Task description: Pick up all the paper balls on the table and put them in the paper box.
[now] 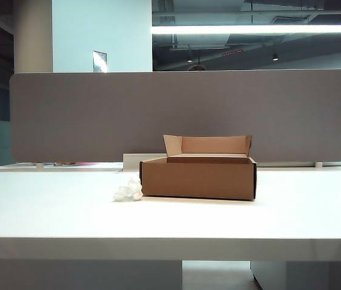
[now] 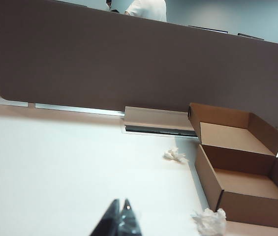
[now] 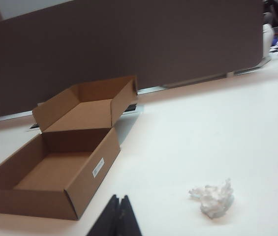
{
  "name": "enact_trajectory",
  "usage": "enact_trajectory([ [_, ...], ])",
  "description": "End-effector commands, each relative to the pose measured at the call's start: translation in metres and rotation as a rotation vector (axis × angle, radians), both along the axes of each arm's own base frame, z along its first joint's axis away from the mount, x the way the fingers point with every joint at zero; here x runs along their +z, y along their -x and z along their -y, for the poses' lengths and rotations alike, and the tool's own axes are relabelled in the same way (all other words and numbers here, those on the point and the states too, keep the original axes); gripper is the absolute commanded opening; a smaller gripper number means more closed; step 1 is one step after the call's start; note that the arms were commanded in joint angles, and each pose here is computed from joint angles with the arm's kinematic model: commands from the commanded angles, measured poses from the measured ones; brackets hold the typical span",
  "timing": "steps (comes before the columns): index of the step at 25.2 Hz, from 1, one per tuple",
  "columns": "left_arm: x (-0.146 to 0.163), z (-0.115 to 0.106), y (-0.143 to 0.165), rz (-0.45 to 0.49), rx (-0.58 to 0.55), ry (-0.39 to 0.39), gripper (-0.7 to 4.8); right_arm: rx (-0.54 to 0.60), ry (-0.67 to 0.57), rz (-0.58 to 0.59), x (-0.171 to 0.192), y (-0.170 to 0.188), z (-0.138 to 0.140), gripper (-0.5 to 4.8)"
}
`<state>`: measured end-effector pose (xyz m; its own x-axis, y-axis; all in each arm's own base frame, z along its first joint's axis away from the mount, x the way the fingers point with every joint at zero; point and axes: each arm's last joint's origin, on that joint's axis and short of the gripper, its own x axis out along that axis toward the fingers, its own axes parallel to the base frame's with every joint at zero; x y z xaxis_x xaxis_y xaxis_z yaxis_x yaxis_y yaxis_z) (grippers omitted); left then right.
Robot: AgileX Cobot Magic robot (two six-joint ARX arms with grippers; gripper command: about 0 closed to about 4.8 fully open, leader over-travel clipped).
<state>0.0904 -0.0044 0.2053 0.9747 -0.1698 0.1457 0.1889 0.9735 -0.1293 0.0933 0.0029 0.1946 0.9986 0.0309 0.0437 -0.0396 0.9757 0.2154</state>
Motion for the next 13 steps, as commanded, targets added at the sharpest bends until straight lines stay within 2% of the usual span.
enact_trajectory([
  [1, 0.012, 0.0, -0.001, 0.008, -0.006, -0.001, -0.06, -0.008, 0.002, 0.002, 0.015, -0.001, 0.0, -0.05],
  [6, 0.025, 0.0, -0.008, -0.029, -0.008, -0.016, -0.06, -0.008, 0.013, -0.045, 0.034, -0.01, 0.0, -0.05],
  [10, 0.041, 0.0, -0.019, -0.073, -0.005, -0.049, -0.06, -0.008, 0.022, -0.126, 0.049, -0.029, -0.001, -0.05],
  [13, 0.053, 0.001, -0.034, -0.12, -0.027, -0.057, -0.06, 0.0, 0.13, -0.209, 0.06, -0.052, -0.001, -0.05],
])
